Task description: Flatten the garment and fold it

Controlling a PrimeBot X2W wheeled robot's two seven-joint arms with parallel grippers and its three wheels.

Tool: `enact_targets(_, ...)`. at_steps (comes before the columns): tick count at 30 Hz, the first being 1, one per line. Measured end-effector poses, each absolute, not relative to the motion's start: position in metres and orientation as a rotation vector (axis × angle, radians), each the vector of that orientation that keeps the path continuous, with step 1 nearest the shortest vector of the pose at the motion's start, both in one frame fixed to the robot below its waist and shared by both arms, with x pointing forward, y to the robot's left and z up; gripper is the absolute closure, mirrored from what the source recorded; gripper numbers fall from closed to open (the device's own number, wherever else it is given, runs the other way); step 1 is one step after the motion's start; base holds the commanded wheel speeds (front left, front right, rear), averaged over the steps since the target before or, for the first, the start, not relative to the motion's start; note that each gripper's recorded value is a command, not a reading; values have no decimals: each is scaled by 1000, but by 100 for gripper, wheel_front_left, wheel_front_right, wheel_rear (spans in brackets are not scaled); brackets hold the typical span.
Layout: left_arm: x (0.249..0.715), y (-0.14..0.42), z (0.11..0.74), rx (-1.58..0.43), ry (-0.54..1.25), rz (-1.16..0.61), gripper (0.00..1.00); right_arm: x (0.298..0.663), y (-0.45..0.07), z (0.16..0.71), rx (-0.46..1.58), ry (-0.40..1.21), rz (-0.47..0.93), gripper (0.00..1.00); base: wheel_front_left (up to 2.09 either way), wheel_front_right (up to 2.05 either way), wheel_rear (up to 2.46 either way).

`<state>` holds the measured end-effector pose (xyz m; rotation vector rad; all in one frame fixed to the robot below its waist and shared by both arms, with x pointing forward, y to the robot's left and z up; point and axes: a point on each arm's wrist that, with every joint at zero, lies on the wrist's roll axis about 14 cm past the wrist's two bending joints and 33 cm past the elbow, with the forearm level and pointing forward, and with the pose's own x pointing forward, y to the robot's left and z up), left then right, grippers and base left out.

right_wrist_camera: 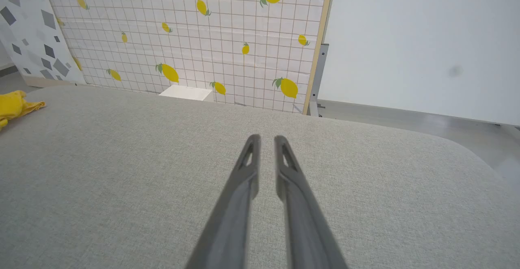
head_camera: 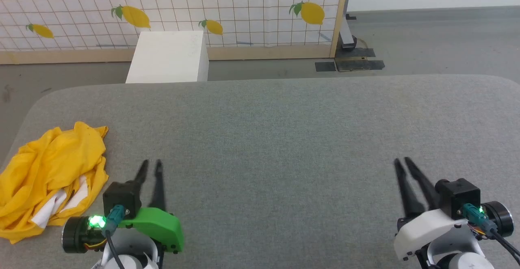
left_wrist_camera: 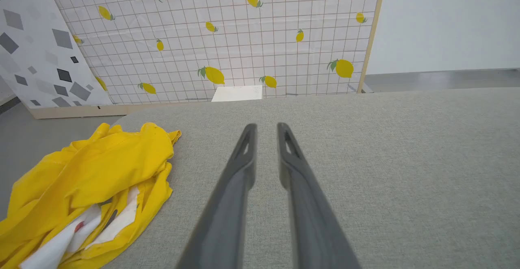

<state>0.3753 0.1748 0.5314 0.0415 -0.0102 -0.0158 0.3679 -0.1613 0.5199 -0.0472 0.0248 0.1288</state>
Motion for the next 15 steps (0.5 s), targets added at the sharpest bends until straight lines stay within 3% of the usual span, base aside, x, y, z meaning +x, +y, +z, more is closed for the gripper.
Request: enact_targets(15, 371, 179, 525, 21, -3, -1, 0, 372, -153, 520, -38, 14, 153, 0, 0, 0, 0)
